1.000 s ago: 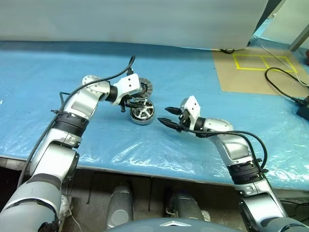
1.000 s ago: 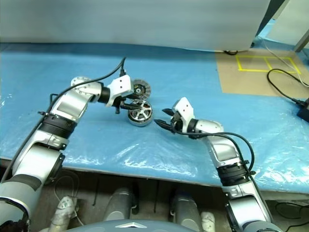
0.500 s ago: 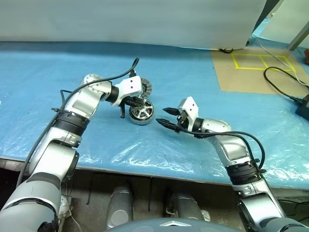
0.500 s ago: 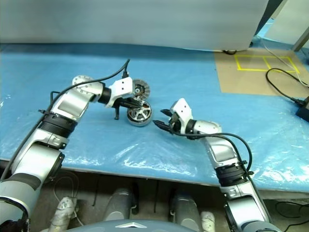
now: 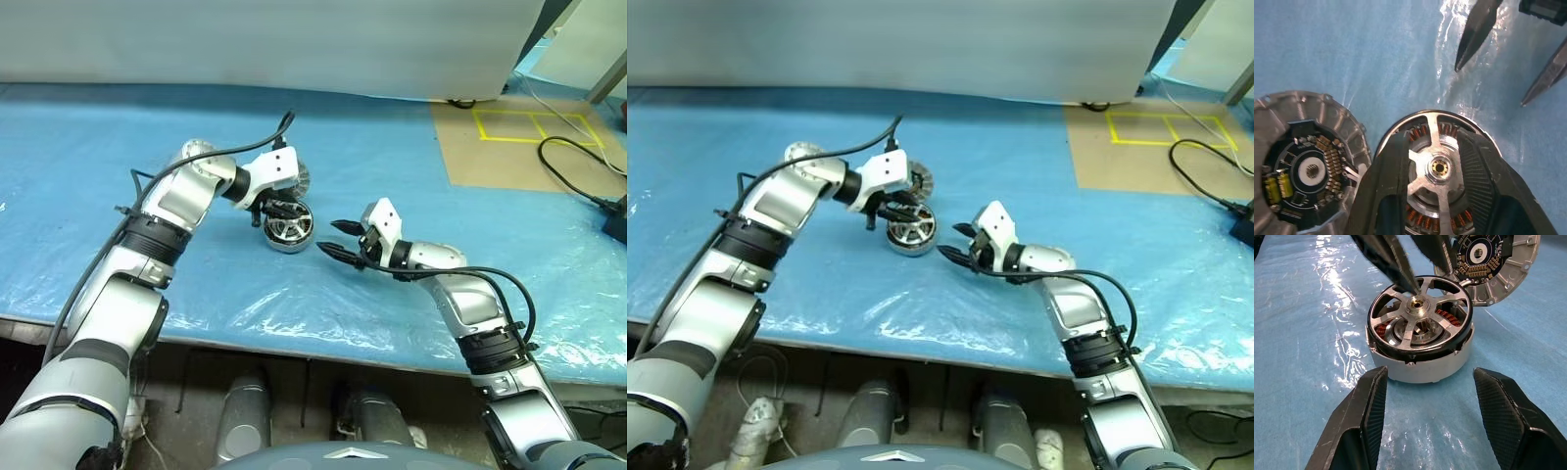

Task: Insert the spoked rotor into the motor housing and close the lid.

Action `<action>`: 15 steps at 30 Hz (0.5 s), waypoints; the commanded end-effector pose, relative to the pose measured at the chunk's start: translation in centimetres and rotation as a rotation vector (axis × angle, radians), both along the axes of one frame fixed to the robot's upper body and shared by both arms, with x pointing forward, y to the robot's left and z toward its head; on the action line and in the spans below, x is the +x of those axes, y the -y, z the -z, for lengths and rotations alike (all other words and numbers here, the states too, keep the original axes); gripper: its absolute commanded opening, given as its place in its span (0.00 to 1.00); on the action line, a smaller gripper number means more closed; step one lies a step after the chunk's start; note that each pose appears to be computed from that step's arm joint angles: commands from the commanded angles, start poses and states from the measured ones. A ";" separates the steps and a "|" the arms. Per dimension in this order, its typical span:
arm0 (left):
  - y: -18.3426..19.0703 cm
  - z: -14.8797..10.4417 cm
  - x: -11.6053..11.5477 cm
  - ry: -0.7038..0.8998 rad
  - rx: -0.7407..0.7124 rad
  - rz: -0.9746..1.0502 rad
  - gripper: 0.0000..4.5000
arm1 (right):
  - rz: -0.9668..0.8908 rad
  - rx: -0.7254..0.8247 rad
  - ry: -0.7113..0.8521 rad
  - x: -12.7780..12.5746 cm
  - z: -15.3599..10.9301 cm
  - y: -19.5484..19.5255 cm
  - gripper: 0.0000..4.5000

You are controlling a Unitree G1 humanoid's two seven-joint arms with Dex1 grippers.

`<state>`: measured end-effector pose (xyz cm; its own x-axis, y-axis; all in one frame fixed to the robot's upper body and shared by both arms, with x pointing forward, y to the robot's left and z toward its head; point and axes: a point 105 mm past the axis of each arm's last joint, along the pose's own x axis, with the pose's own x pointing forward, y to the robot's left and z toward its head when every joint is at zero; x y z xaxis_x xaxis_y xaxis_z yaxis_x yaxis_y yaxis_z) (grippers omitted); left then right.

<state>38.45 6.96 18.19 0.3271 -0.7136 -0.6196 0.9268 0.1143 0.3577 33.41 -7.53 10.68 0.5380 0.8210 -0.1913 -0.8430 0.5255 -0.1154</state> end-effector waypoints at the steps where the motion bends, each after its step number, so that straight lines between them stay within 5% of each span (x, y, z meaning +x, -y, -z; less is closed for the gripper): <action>1: -0.3 0.3 0.6 0.038 0.069 -0.016 0.36 | -0.012 0.013 0.028 -0.2 -0.4 -0.4 0.64; 15: -2.1 1.1 1.4 0.115 0.177 -0.034 0.36 | -0.001 0.010 0.027 -0.1 0.0 -0.3 0.64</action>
<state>39.28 8.17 17.03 0.3841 -0.6248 -0.6797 0.8928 0.0638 0.4459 33.25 -7.49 9.97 0.5406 0.8179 -0.1969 -0.8412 0.5293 -0.1109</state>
